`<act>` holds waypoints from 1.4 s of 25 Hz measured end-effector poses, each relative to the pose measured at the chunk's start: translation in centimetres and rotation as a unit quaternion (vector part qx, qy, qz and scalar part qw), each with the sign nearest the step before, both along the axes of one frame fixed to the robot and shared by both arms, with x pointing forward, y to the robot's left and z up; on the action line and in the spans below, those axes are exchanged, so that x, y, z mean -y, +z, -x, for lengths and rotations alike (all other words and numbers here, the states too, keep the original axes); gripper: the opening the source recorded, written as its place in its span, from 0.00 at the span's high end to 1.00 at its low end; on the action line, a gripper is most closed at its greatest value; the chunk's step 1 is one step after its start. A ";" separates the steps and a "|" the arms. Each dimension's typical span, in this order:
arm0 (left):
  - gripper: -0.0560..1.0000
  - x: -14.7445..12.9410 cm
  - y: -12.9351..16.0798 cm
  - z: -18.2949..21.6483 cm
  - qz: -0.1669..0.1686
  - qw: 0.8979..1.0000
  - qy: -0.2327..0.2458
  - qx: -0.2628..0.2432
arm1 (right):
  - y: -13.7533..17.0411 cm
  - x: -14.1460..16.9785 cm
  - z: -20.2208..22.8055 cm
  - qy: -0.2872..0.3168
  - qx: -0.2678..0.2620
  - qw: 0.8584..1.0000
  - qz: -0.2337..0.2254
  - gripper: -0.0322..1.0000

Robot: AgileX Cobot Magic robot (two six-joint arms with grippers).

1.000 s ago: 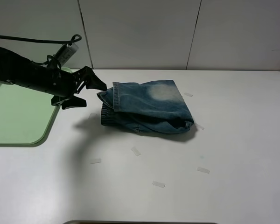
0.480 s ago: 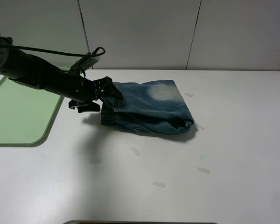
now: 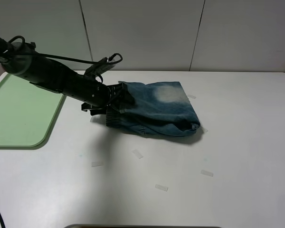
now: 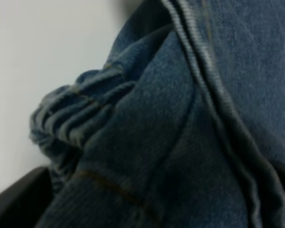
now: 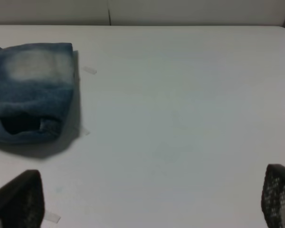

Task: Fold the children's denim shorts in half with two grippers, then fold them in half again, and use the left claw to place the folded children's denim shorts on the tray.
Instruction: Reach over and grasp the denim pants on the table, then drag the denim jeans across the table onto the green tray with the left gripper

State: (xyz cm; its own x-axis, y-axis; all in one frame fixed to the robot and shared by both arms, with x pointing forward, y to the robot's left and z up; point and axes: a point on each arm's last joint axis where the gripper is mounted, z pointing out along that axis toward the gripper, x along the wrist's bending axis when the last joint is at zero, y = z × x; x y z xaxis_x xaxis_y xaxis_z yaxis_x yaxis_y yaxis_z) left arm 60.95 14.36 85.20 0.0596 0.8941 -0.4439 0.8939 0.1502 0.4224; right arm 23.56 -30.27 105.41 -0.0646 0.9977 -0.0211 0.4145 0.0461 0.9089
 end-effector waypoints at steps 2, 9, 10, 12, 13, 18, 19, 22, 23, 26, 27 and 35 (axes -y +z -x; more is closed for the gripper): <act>0.21 0.5 -0.2 0.1 0.002 1.000 -0.002 -0.002 | 0.0 0.0 0.0 -0.001 0.000 1.000 0.000 0.30; 0.73 1.1 -0.7 0.4 0.002 1.000 -0.008 -0.008 | 0.0 0.0 0.0 -0.002 0.000 1.000 0.001 0.30; 0.79 1.1 -0.7 0.4 0.002 1.000 -0.008 -0.009 | 0.0 0.0 0.0 -0.002 0.000 1.000 0.001 0.30; 0.81 1.1 -0.7 0.4 0.004 1.000 -0.010 -0.009 | 0.0 0.0 0.0 -0.003 0.000 1.000 0.001 0.30; 0.81 1.1 -0.7 0.4 0.004 1.000 -0.010 -0.010 | 0.0 0.0 0.0 -0.003 0.000 1.000 0.001 0.30; 0.81 1.2 -0.7 0.4 0.005 1.000 -0.011 -0.010 | 0.0 0.1 0.0 -0.003 0.000 1.000 0.002 0.30; 0.81 1.2 -0.7 0.4 0.003 1.000 -0.015 -0.009 | 0.0 0.1 0.0 -0.003 0.000 1.000 0.002 0.30; 0.81 1.2 -0.2 0.2 -0.006 0.999 -0.036 0.002 | 0.0 0.1 0.0 -0.003 0.000 1.000 0.002 0.30; 0.81 1.3 0.0 0.1 -0.011 0.999 -0.046 0.008 | 0.0 0.1 0.0 -0.003 0.000 1.000 0.002 0.30; 0.81 1.5 1.0 -0.5 -0.016 0.997 -0.079 0.019 | 0.0 0.1 0.0 -0.003 0.000 1.000 0.002 0.30; 0.81 1.5 1.3 -0.9 -0.015 0.996 -0.085 0.021 | 0.0 0.1 0.0 -0.003 0.000 1.000 0.002 0.30; 0.81 0.0 4.3 -3.5 -0.079 0.983 -0.167 0.004 | 0.0 0.1 0.0 -0.004 0.000 1.000 0.002 0.30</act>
State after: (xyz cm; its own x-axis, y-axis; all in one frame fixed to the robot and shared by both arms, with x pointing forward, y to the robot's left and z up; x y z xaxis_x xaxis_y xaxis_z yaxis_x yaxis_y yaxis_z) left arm 64.40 14.34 89.47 0.3645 0.8819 -0.2990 0.8786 -0.2194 0.4241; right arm 23.57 -30.34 105.41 -0.0575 0.9980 -0.0258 0.4142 0.0473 0.9089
